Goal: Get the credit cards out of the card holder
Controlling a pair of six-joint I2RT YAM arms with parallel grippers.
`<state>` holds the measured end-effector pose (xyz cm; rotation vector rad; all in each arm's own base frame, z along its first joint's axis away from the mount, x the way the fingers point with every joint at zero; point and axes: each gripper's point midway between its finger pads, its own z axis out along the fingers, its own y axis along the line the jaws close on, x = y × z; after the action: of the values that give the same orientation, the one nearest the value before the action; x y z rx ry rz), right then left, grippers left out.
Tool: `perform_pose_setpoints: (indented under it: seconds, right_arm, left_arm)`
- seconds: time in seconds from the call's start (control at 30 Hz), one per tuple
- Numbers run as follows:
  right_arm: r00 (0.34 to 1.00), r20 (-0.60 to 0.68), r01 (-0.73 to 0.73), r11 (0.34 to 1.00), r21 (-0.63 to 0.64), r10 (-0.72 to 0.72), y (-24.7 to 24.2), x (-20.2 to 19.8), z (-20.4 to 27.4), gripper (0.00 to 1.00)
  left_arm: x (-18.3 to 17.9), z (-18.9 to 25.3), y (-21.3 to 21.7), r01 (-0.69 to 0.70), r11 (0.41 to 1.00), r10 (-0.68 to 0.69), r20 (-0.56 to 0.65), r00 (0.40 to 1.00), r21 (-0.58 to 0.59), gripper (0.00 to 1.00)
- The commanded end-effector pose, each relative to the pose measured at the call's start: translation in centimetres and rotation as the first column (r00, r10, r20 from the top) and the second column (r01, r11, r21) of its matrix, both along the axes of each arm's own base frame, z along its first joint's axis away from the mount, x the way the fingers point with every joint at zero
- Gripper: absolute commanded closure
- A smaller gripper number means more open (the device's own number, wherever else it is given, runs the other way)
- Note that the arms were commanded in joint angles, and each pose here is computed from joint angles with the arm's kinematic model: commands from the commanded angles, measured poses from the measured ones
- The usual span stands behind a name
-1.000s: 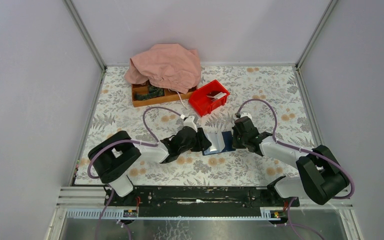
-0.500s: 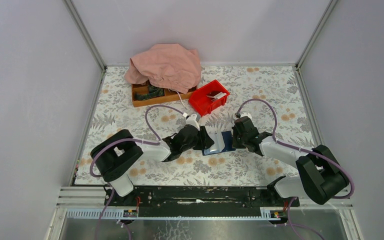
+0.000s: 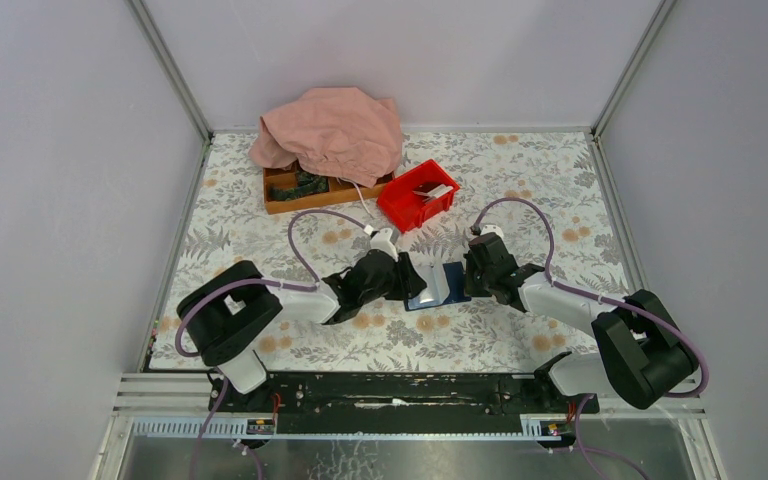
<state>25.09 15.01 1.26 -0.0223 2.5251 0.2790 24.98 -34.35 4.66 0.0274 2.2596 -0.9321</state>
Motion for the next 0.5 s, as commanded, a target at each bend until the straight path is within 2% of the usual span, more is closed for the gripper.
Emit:
perform_pose_setpoints:
  seconds: [0.0, 0.47]
  right_arm:
    - [1.000, 0.004, 0.004, 1.000, -0.017, -0.003, -0.24, 0.25, -0.24, 1.00]
    - [1.000, -0.001, 0.003, 1.000, -0.017, -0.003, -0.26, 0.15, -0.39, 1.00]
  left_arm:
    - [0.29, 0.70, 0.26, -0.013, 1.000, 0.013, 0.032, 0.999, -0.016, 0.51]
    - [0.22, 0.33, 0.23, -0.013, 1.000, 0.014, 0.023, 1.000, -0.023, 0.51]
